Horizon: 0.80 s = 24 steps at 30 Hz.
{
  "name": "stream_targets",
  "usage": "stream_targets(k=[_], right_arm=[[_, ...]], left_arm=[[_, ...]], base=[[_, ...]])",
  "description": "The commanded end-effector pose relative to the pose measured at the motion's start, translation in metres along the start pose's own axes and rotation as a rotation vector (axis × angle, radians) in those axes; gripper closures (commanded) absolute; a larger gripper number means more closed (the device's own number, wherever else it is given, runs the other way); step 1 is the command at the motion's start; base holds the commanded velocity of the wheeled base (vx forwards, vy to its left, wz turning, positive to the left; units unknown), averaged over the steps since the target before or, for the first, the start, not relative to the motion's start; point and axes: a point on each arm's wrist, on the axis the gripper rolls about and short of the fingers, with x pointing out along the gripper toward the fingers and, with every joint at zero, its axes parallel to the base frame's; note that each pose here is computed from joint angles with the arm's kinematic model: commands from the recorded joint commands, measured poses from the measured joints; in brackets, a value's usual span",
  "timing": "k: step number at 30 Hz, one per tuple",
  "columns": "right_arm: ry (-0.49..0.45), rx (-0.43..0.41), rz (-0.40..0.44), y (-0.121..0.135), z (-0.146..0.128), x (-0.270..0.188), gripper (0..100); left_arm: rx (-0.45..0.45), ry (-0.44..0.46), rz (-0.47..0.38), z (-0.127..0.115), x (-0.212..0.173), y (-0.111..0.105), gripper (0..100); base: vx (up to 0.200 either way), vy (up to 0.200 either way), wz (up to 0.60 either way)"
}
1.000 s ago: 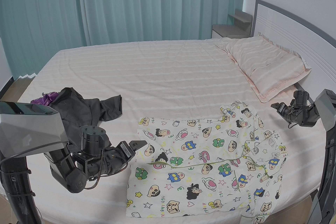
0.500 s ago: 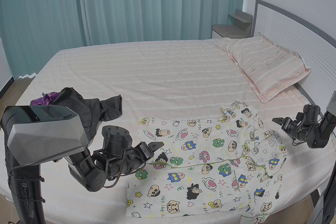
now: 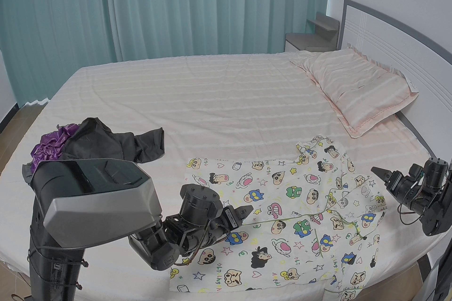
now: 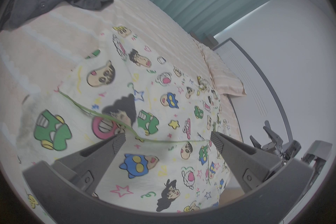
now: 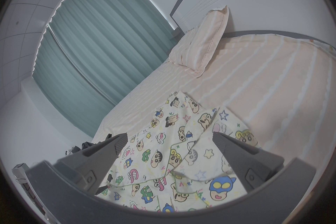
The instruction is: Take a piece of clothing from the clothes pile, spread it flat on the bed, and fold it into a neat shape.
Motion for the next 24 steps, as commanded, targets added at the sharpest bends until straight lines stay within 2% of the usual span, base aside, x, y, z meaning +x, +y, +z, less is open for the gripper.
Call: stream_targets(k=[1, 6, 10, 16, 18, 19, 21, 22, 24], right_arm=[[0.011, 0.005, 0.003, 0.003, -0.003, -0.006, 0], [0.015, 0.008, 0.001, 0.003, -0.004, -0.007, 0], [0.010, 0.008, 0.000, 0.003, -0.003, -0.008, 0], [0.013, 0.010, -0.003, 0.002, -0.004, -0.007, 0], [0.017, 0.012, -0.006, 0.001, -0.005, -0.007, 0], [0.017, 0.013, -0.007, 0.001, -0.005, -0.007, 0], [0.018, 0.013, -0.008, 0.001, -0.005, -0.007, 0], [0.023, 0.015, -0.009, 0.001, -0.006, -0.008, 0], [0.027, 0.016, -0.008, 0.001, -0.007, -0.010, 0]], left_arm=[[0.020, 0.037, -0.010, -0.007, 0.006, 0.001, 0], [0.046, 0.051, -0.025, -0.004, 0.007, 0.004, 0], [0.052, 0.013, -0.006, 0.003, 0.014, 0.012, 0], [0.068, -0.064, 0.133, 0.002, 0.017, 0.020, 0], [0.060, -0.100, 0.172, 0.001, 0.013, 0.021, 0], [0.038, -0.148, 0.198, 0.003, 0.009, 0.020, 0], [0.019, -0.175, 0.206, 0.005, 0.008, 0.018, 0], [-0.046, -0.251, 0.223, 0.012, 0.006, 0.014, 0], [-0.078, -0.297, 0.233, 0.019, 0.003, 0.013, 0]], base=[[0.000, 0.000, 0.00], [0.000, 0.000, 0.00], [0.000, 0.000, 0.00], [0.000, 0.000, 0.00], [0.000, 0.000, 0.00], [0.000, 0.000, 0.00], [0.000, 0.000, 0.00], [0.000, 0.000, 0.00], [0.000, 0.000, 0.00]])
